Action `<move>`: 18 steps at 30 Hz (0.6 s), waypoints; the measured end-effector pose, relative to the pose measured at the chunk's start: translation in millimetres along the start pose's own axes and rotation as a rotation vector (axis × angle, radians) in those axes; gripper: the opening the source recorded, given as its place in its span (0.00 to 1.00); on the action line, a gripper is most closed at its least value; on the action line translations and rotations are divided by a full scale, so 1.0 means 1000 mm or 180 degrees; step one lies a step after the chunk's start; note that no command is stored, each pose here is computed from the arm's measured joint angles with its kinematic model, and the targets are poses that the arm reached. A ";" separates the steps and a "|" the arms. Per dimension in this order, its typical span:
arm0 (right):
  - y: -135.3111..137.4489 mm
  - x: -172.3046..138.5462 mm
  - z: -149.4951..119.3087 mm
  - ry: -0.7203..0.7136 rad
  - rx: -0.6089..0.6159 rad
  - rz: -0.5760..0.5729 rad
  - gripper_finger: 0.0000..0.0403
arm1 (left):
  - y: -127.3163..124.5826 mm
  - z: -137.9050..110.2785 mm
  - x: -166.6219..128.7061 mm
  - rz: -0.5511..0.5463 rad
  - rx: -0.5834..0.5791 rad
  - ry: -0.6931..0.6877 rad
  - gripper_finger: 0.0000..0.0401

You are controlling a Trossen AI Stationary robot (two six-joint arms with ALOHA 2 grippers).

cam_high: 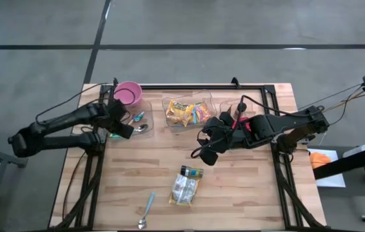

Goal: Pick & Place Food Item
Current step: Put the yellow spoon into the left transparent bin

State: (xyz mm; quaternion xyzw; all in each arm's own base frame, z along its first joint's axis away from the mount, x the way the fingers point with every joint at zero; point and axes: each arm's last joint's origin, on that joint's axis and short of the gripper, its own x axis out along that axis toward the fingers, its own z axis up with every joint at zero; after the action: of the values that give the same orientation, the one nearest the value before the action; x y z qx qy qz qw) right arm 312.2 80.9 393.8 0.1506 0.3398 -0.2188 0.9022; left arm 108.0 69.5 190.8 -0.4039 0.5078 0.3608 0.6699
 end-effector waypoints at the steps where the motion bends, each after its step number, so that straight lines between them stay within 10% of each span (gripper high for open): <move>1: 0.000 0.000 0.000 0.0002 -0.0006 0.0000 0.45 | -0.001 0.002 0.000 0.0019 0.0039 0.0024 0.08; 18: 0.000 0.000 0.000 0.0017 -0.0042 0.0017 0.45 | -0.017 0.029 0.012 0.0391 0.0817 0.0603 0.08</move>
State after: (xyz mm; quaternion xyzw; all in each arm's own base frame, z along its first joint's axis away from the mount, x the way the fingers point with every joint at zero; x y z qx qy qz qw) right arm 312.1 81.2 393.6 0.1461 0.3432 -0.2138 0.9029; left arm 136.8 89.7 186.2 -0.3154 0.6344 0.2935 0.6418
